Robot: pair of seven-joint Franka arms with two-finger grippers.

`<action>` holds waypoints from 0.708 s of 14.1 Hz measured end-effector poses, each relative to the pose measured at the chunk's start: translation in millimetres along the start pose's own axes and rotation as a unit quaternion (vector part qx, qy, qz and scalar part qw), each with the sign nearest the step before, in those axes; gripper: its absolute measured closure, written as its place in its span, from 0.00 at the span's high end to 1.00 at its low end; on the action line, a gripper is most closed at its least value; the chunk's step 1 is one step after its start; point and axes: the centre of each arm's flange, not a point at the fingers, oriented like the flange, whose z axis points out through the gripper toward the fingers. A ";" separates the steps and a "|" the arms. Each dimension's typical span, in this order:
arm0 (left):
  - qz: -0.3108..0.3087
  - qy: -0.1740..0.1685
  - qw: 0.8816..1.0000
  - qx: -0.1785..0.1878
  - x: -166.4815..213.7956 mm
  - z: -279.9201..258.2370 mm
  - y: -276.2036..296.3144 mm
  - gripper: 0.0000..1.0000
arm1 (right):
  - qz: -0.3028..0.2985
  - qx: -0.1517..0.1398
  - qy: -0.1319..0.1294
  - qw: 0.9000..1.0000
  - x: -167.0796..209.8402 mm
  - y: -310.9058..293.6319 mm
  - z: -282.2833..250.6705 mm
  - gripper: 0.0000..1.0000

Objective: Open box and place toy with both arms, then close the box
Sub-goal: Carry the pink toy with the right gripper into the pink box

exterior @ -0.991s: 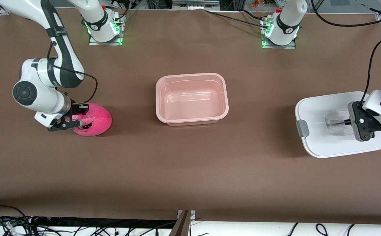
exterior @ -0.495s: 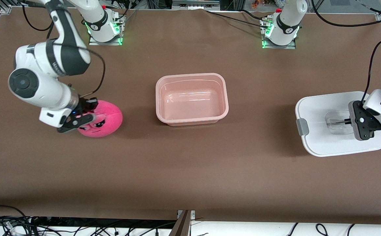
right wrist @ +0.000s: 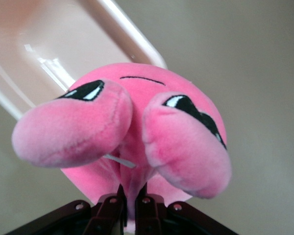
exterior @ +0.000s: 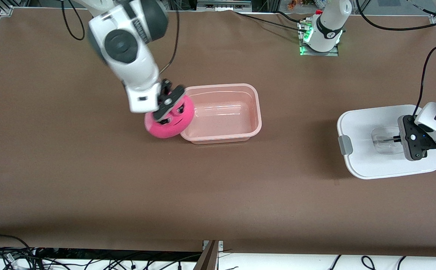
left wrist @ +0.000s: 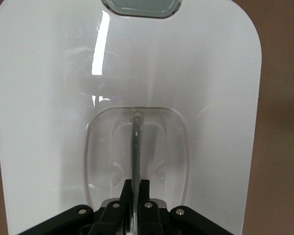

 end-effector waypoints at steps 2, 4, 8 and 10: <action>0.000 0.000 1.000 0.000 0.4 0.0 0.0 0.07 | -0.070 -0.014 0.000 0.997 14.8 -38.7 -4.0 0.07; 0.001 0.000 1.000 0.000 0.9 0.0 0.0 0.07 | -0.124 -0.014 -0.005 0.992 23.3 -60.7 1.1 0.07; 0.001 0.000 1.000 0.000 1.2 0.0 0.0 0.07 | -0.191 -0.032 -0.024 0.981 47.1 -72.7 25.5 0.07; 0.001 0.000 1.000 0.000 1.1 0.0 0.0 0.07 | -0.206 -0.045 -0.029 0.977 64.5 -77.6 36.0 0.07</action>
